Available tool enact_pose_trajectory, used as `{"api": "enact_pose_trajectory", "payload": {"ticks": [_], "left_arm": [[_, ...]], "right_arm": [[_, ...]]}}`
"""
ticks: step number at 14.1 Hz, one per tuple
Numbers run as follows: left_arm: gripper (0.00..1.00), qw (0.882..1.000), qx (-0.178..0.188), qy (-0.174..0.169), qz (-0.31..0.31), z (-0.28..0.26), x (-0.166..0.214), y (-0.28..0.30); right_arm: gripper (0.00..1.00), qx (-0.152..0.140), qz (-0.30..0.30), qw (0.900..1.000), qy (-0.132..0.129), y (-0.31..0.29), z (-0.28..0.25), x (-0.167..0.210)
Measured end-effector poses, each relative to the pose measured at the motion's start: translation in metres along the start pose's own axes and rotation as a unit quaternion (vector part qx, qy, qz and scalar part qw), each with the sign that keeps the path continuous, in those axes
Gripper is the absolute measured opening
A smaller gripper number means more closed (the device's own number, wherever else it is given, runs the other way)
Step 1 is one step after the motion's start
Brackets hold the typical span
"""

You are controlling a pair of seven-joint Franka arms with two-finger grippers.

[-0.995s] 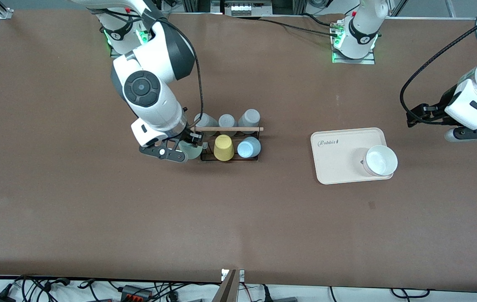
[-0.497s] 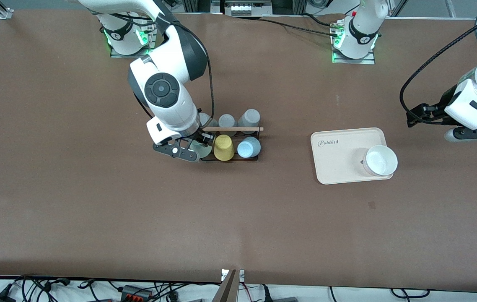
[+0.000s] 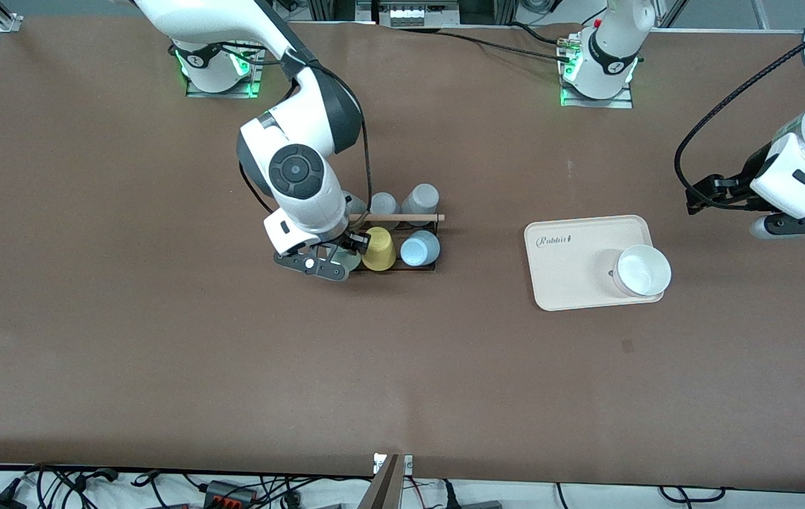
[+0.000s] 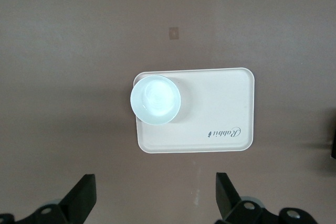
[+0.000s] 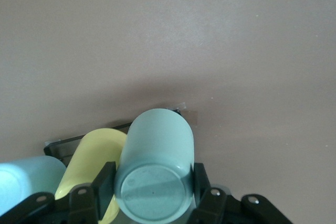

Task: Hang scattered cups on rack with three cups
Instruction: 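Lower the teal cup onto the rack peg with the right gripper, then open the right gripper and withdraw it from the rack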

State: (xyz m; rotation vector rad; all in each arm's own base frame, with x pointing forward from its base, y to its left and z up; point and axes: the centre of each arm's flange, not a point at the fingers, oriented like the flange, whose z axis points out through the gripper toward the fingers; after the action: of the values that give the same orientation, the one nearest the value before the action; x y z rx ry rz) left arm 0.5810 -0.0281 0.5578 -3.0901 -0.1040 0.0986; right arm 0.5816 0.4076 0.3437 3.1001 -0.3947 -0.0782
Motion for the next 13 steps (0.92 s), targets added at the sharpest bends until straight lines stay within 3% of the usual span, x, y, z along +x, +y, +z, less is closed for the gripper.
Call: {"api": "enact_pose_trajectory", "payload": {"ticks": [7, 9, 11, 13], "left_arm": [[1.00, 1.000, 0.000, 0.000, 0.001, 0.000, 0.000, 0.000], [1.00, 1.000, 0.000, 0.000, 0.002, 0.000, 0.000, 0.001], [1.00, 1.000, 0.000, 0.000, 0.002, 0.000, 0.000, 0.001], [1.00, 1.000, 0.000, 0.000, 0.003, 0.000, 0.000, 0.001]], "right_arm": [[0.64, -0.011, -0.003, 1.000, -0.001, -0.002, 0.017, 0.001], [0.76, -0.009, 0.000, 1.000, 0.004, 0.000, 0.013, 0.006], [0.96, -0.003, 0.004, 1.000, 0.012, 0.005, 0.002, 0.014], [1.00, 0.009, -0.016, 0.999, 0.026, 0.011, -0.023, 0.023]]}}
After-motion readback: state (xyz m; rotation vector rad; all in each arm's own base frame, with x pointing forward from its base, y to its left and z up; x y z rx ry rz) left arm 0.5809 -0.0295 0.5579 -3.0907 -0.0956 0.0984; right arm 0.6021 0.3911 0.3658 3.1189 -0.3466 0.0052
